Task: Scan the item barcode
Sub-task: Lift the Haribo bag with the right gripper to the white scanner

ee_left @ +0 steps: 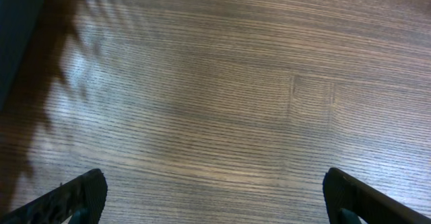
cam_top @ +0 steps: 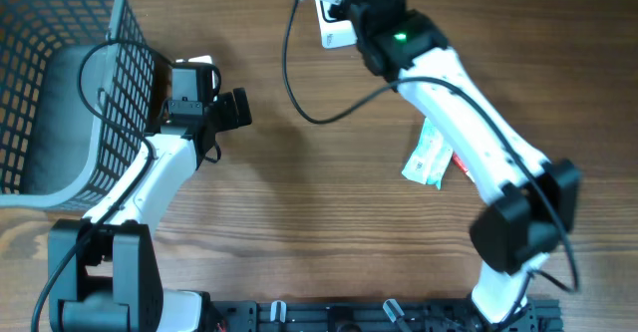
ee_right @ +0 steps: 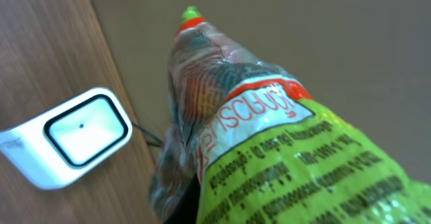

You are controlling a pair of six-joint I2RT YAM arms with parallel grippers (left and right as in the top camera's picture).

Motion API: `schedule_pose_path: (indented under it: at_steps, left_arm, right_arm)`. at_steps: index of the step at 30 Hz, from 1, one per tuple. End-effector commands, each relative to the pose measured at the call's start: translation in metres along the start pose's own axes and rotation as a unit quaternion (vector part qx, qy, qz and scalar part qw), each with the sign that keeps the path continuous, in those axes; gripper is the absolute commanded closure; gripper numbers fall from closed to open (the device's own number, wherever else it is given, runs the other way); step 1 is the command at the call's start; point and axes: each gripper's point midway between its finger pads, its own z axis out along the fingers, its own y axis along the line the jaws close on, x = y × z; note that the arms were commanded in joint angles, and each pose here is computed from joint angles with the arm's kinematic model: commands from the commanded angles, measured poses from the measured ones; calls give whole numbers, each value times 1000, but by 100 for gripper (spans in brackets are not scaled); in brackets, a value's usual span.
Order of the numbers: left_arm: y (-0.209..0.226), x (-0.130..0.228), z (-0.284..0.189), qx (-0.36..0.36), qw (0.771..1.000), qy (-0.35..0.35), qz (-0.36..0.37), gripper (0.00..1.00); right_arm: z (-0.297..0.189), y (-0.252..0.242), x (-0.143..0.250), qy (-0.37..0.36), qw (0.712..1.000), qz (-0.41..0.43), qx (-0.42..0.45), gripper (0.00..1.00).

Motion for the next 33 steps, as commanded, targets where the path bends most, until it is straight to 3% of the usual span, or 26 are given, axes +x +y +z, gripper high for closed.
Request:
schedule_pose_path:
  at_steps: [1,7,15,23,33]
  left_arm:
    - [2,1,1,0,1000,1,7,0]
    - [2,1,1,0,1000,1,7,0]
    - [2,1,1,0,1000,1,7,0]
    - [2,1,1,0,1000,1,7,0]
    - [2,1,1,0,1000,1,7,0]
  right_arm:
    - [35,2,5,27,998,-35,53,96]
    - [82,34,7,22,995,-37,92,96]
    - [103,67,14,17,993,86,76,96]
    - [99,47,19,31,985,118,126,96]
    - [106,92,33,55,988,138,37,96]
